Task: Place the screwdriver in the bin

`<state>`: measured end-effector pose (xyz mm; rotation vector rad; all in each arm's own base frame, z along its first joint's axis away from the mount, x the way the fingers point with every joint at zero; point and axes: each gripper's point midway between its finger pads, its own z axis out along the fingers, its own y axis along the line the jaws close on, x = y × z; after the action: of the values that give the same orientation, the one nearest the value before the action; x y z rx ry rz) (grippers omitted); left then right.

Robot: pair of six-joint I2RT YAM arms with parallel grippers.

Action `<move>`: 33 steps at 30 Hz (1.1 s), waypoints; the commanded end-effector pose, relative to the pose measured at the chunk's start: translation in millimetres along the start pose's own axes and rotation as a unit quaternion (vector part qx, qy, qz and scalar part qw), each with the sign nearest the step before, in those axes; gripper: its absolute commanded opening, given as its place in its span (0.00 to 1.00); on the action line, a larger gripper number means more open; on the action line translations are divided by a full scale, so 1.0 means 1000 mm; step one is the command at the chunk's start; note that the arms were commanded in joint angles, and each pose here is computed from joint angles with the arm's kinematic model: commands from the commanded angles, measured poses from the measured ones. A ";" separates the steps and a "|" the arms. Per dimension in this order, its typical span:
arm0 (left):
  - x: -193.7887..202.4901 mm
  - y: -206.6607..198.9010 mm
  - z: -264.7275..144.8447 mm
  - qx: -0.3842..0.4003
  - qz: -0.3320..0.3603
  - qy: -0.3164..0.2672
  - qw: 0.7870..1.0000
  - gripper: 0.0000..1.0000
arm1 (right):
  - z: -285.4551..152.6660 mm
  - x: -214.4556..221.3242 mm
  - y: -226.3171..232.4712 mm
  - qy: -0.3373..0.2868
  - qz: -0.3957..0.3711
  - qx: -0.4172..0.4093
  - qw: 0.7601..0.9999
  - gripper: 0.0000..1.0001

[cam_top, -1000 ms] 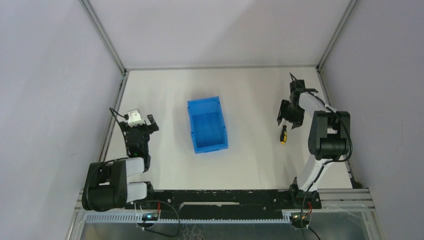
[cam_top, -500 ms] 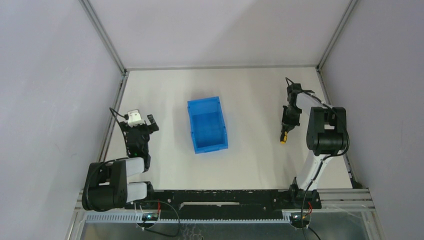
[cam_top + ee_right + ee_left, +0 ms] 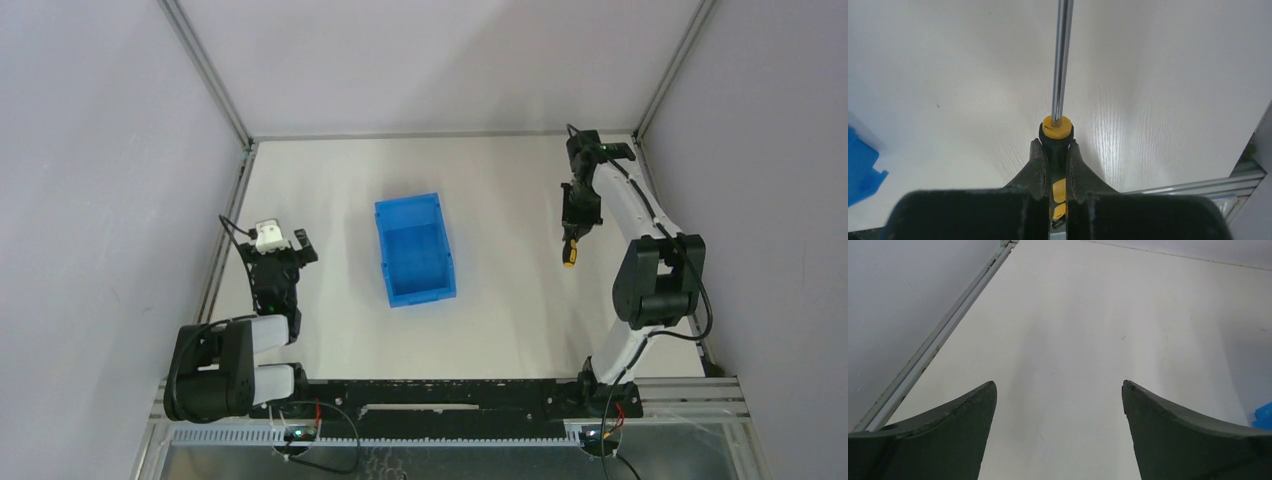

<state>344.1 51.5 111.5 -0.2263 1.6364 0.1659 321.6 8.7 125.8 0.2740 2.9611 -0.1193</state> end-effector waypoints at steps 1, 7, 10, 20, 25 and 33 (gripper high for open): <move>-0.023 -0.002 0.007 0.000 0.002 -0.033 0.999 1.00 | -0.024 0.012 0.011 0.003 0.006 -0.005 1.000 0.00; -0.024 -0.002 0.007 0.000 0.002 -0.033 0.999 1.00 | -0.040 0.017 0.087 -0.035 -0.051 -0.073 0.995 0.00; -0.024 -0.002 0.007 0.000 0.002 -0.034 0.999 1.00 | -0.046 0.024 0.129 -0.043 -0.093 -0.083 0.991 0.00; -0.024 -0.002 0.007 0.000 0.002 -0.033 0.999 1.00 | -0.093 0.075 0.289 -0.081 -0.287 -0.169 0.940 0.00; -0.024 -0.002 0.007 0.000 0.002 -0.034 0.999 1.00 | -0.092 0.080 0.321 -0.097 -0.334 -0.174 0.921 0.00; -0.024 -0.003 0.007 0.001 0.002 -0.034 0.999 1.00 | -0.023 0.069 0.330 -0.100 -0.376 -0.105 0.915 0.00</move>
<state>344.1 51.5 111.5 -0.2263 1.6364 0.1659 292.7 349.6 142.9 -0.8121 2.7060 0.1930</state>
